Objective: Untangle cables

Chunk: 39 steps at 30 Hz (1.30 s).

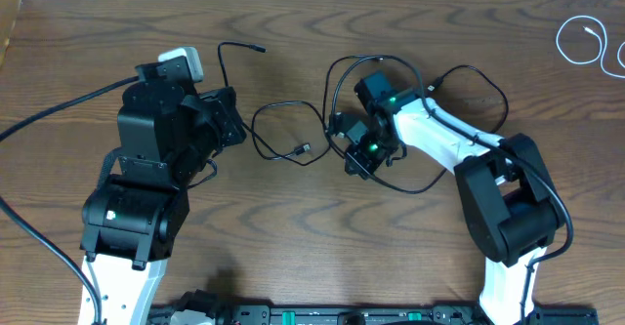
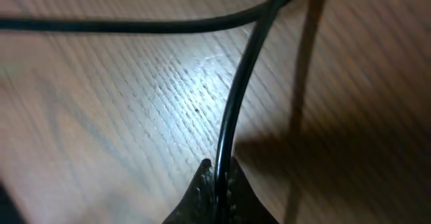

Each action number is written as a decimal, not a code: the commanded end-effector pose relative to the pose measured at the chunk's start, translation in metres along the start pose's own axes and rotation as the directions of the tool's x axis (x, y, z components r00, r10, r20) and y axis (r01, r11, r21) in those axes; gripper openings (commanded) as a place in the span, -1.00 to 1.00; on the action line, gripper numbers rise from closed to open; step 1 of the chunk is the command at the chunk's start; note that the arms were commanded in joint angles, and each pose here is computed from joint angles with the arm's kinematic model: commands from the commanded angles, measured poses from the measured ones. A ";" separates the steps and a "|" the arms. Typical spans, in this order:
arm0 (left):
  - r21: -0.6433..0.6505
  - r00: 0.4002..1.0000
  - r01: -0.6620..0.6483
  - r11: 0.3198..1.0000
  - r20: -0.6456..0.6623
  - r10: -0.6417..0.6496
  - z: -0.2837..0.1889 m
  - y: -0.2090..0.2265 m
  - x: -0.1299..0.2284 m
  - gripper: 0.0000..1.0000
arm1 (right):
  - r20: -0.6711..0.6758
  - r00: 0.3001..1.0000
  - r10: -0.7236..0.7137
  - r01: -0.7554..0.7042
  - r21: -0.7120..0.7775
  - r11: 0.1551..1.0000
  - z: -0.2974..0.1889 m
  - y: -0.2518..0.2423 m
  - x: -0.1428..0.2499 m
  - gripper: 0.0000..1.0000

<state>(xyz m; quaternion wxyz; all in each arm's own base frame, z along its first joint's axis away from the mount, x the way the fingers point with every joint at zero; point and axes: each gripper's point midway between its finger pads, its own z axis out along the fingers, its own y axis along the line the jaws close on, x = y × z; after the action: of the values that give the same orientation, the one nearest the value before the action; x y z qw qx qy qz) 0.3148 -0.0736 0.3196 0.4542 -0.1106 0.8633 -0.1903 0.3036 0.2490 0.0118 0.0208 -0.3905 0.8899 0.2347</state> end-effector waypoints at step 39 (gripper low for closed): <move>-0.487 0.987 0.022 0.873 -0.130 -0.098 0.038 0.143 0.009 -0.86 | 0.958 0.009 -0.285 -0.968 0.080 0.239 -0.700 -0.148 0.175 -0.98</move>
<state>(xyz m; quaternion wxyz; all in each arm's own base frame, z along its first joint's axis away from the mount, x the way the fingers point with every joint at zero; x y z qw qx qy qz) 0.3344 0.0452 0.2225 0.3279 -0.2398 0.9136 0.0189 0.3794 -0.2469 0.5365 0.6699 0.2517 0.6949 -0.0707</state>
